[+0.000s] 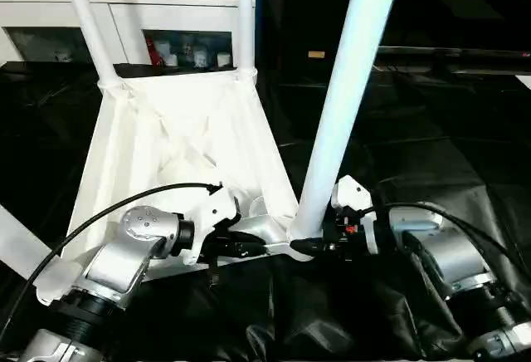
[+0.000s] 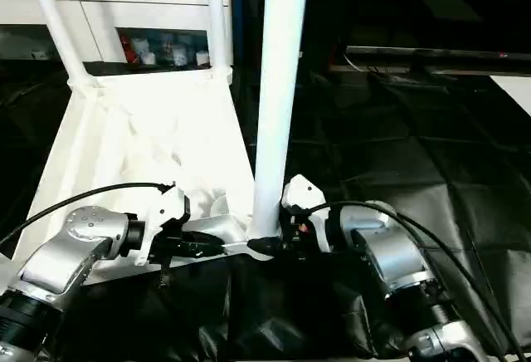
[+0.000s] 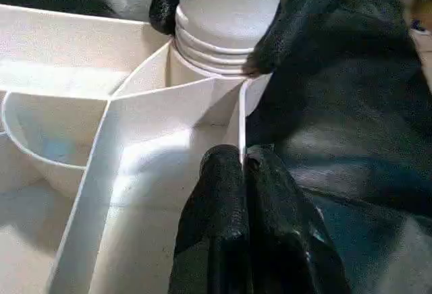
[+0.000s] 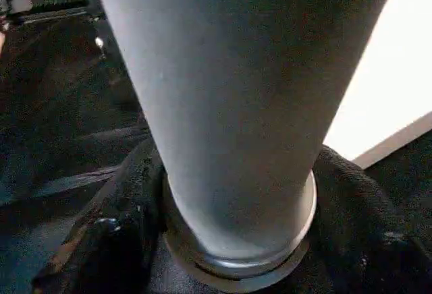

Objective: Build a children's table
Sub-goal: Rotate leg to tighten

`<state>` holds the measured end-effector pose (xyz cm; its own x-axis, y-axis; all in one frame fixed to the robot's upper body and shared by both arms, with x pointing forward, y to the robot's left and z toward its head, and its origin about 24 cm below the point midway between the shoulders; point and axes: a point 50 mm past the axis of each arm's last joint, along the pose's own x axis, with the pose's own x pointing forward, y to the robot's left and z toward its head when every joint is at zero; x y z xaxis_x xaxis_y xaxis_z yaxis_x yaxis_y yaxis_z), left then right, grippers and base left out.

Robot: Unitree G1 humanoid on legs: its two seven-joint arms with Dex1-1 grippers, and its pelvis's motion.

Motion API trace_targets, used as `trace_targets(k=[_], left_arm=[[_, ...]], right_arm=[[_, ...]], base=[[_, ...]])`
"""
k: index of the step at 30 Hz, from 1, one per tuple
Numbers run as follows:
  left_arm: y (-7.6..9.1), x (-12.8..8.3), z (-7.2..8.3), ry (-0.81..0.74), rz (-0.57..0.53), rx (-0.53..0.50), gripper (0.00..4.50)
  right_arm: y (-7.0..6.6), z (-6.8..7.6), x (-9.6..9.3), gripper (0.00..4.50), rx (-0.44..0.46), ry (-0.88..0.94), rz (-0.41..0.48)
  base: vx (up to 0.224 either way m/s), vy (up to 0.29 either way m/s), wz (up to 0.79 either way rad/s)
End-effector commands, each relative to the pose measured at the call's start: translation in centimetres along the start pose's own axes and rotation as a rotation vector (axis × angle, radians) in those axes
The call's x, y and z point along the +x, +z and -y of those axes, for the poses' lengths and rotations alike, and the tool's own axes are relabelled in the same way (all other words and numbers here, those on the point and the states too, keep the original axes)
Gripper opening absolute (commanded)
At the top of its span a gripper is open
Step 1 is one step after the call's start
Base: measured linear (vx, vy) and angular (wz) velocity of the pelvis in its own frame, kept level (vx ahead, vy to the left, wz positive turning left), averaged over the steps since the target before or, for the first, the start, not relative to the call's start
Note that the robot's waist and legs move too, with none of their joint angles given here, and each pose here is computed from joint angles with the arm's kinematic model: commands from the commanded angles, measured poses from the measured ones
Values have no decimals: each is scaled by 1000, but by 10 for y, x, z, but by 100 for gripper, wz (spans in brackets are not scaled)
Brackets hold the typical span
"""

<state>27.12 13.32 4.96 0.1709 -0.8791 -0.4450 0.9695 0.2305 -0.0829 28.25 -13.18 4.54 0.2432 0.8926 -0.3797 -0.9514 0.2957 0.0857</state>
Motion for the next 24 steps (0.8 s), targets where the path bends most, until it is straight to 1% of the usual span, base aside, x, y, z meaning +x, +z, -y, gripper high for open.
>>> trace_targets(k=[1,3,5,8,11,12,13,15,16,17,18,20,21,23,24], left_arm=[[21,11,0,17,81,74,0],[23,18,-4,98,84,61,0],[25,23,-6,145,92,50,0],[32,39,-8,221,110,24,0],[39,54,-11,297,116,0,0],[44,61,-12,341,131,-18,0],[48,65,-13,362,139,-25,0],[51,69,-12,365,147,-21,0],[51,69,-12,363,147,-21,0],[52,70,-11,347,149,-13,0],[52,70,-10,335,148,-7,0],[49,66,-8,310,144,6,0],[49,65,-8,305,143,9,0],[46,61,-7,285,143,12,0],[46,60,-6,277,145,13,0]], right_arm=[[-2,-8,16,273,18,2,4],[-4,-6,24,272,45,-97,22],[-5,-4,29,272,75,-157,30],[-3,-3,46,272,131,-269,53],[5,1,63,272,181,-380,77],[11,2,72,272,204,-427,91],[16,1,78,272,203,-434,105],[23,-2,84,272,188,-426,126],[24,-2,84,272,187,-423,129],[30,-5,88,306,179,-391,158],[32,-6,88,327,185,-374,174],[31,-6,84,351,196,-355,184],[31,-6,82,351,196,-351,185],[28,-4,76,377,179,-343,169],[27,-4,74,377,174,-337,165]], base=[[0,0,0],[0,0,0],[0,0,0],[0,0,0],[0,0,0],[0,0,0],[0,0,0],[0,0,0],[0,0,0],[0,0,0],[0,0,0],[0,0,0],[0,0,0],[0,0,0],[0,0,0]])
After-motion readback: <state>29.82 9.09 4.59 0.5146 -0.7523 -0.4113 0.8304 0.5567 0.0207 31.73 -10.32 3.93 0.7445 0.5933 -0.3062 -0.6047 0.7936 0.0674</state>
